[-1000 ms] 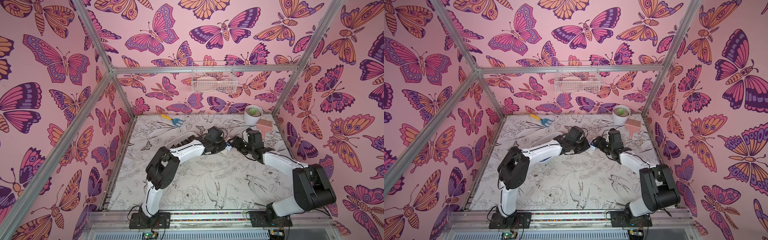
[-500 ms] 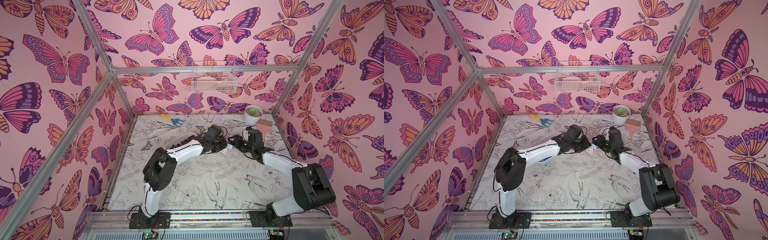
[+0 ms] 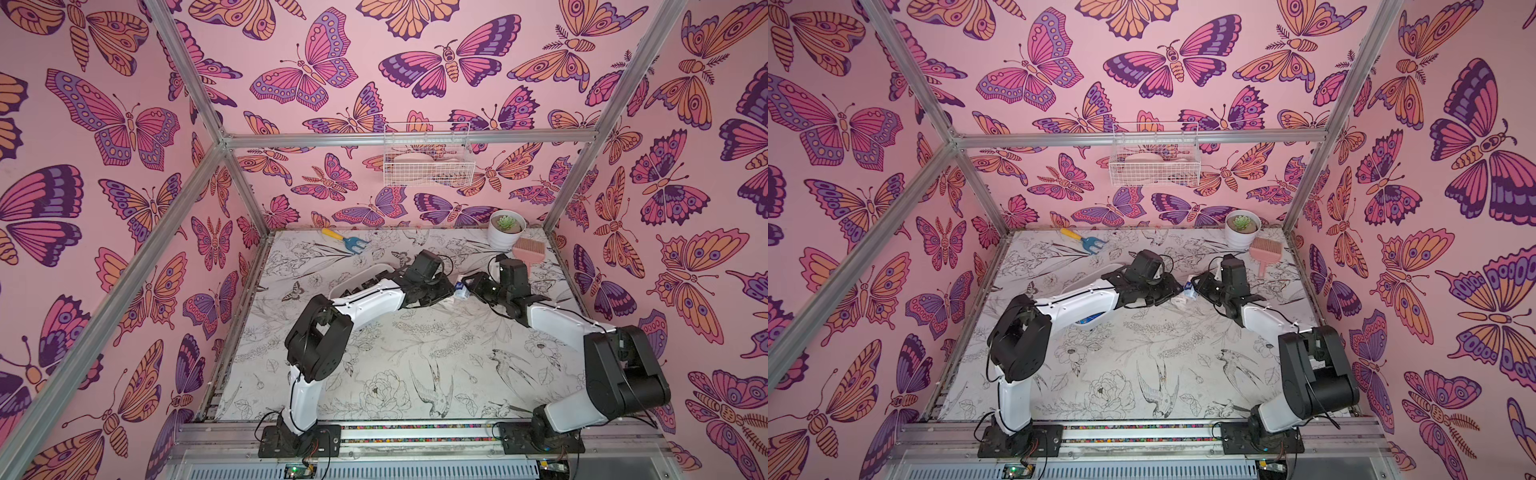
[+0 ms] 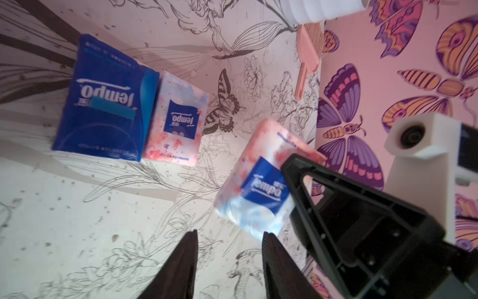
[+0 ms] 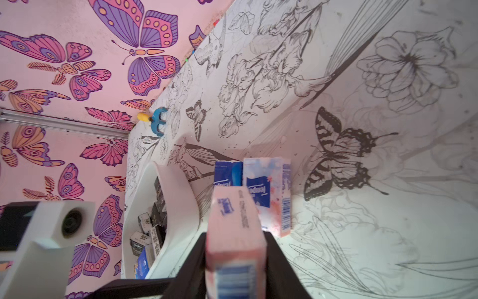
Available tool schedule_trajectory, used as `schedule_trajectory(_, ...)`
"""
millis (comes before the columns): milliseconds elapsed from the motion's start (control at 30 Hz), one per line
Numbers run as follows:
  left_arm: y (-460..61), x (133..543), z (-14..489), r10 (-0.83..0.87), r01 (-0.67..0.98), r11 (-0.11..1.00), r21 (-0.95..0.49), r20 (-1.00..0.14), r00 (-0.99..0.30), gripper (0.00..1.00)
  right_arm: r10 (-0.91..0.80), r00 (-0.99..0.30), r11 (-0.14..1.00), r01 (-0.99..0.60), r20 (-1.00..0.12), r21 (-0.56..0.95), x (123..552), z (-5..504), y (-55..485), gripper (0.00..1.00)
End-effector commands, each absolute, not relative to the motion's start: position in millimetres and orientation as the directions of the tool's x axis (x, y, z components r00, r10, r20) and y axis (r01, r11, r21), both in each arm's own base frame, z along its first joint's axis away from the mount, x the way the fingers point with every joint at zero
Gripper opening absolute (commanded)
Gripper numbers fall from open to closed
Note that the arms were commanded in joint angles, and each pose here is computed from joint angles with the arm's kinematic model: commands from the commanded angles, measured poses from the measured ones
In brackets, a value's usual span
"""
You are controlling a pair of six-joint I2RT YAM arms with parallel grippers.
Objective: Take the pocket tissues out of the storage box
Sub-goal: Pick up the pocket tissues from the storage box, then place the pocket tissues at the center of the board.
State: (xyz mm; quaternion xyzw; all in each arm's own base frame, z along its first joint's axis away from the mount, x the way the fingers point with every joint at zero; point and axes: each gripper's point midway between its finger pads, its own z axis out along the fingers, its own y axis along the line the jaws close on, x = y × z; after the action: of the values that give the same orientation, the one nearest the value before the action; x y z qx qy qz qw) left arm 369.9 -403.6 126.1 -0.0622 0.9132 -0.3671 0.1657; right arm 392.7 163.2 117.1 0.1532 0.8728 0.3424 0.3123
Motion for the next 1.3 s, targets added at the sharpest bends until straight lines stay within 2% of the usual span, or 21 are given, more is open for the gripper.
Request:
schedule_trajectory(0,-371.9,372.8,129.2,-0.160,0.069,0.813,-0.578,-0.337,-0.928,0.51,0.443,-0.784,0.771,0.085,-0.435,0.632,392.7,101.9,149.0,0.35)
schedule_trajectory(133,-336.4,376.4,133.3,-0.117,0.099,0.876,-0.472,-0.407,-0.906,0.52,0.393,-0.825,0.817,0.110,-0.407,0.567,392.9,77.9,137.0,0.31)
schedule_trajectory(333,-296.2,376.5,142.8,-0.089,0.106,0.915,-0.388,-0.452,-0.887,0.52,0.356,-0.861,0.833,0.116,-0.363,0.541,398.7,54.6,132.5,0.27)
schedule_trajectory(467,-282.7,374.1,154.3,-0.068,0.126,0.927,-0.354,-0.486,-0.871,0.52,0.329,-0.885,0.835,0.109,-0.329,0.539,402.4,46.8,130.3,0.28)
schedule_trajectory(733,-267.7,373.2,160.9,-0.001,0.157,0.950,-0.268,-0.510,-0.860,0.52,0.289,-0.911,0.844,0.097,-0.294,0.528,413.7,41.0,131.8,0.45)
schedule_trajectory(933,-240.7,376.2,168.6,-0.024,0.124,0.961,-0.249,-0.518,-0.855,0.52,0.321,-0.906,0.847,0.143,-0.276,0.513,409.3,40.7,124.2,0.61)
schedule_trajectory(1267,-218.1,377.4,178.8,-0.060,0.089,0.964,-0.249,-0.536,-0.842,0.52,0.439,-0.866,0.775,0.231,-0.239,0.588,394.1,33.6,125.4,0.65)
